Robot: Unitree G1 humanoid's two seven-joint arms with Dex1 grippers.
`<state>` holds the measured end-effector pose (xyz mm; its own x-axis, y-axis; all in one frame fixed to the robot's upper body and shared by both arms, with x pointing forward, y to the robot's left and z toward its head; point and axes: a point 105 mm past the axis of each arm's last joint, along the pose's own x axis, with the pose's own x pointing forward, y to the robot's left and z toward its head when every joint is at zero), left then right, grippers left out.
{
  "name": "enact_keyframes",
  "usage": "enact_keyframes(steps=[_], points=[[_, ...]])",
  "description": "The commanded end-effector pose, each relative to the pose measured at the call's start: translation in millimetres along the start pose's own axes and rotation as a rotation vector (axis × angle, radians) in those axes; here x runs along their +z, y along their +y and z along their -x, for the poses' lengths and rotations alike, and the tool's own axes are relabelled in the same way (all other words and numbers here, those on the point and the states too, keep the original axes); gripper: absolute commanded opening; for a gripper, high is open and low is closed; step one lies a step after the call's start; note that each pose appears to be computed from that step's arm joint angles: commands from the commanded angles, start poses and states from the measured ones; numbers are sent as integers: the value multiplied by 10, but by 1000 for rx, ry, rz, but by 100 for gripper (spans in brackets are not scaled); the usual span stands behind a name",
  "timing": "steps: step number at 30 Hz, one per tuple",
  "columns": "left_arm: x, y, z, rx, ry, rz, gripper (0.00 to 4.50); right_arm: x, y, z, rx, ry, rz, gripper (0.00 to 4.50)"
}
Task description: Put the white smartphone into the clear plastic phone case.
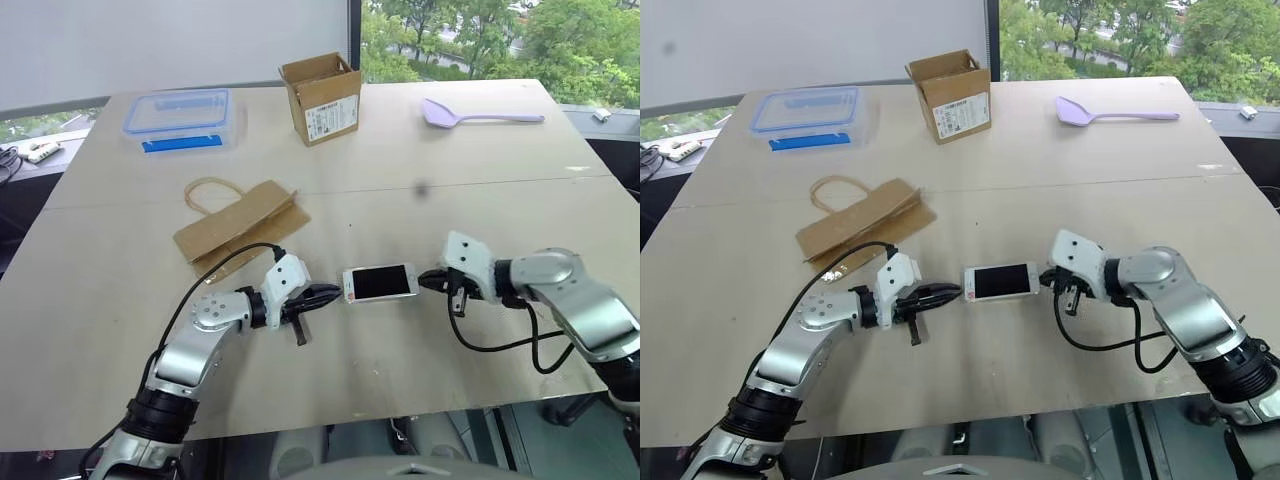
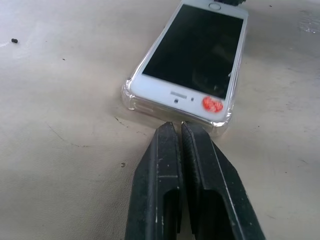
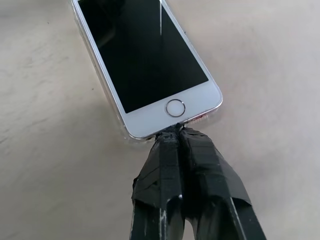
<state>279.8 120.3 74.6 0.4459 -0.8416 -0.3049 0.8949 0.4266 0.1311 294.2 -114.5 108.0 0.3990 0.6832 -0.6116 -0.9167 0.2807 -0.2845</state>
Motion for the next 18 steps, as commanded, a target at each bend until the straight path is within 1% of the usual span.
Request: enact_keyframes(steps=[1,6,10,14,16,18], points=[[-35,-13,-15,1,15,4,20,153,142,-145,70,-44,73,0],[-24,-16,2,6,14,5,20,254,241,-251,113,-83,78,0],[-29,-18,18,11,13,9,20,276,266,-278,121,-96,71,0],[-45,66,167,58,13,38,20,183,142,-202,61,-77,43,0],[-4,131,228,83,-2,45,20,142,53,-126,17,-81,12,0],[149,187,265,93,-63,68,20,85,-15,-1,-20,-89,-30,0]])
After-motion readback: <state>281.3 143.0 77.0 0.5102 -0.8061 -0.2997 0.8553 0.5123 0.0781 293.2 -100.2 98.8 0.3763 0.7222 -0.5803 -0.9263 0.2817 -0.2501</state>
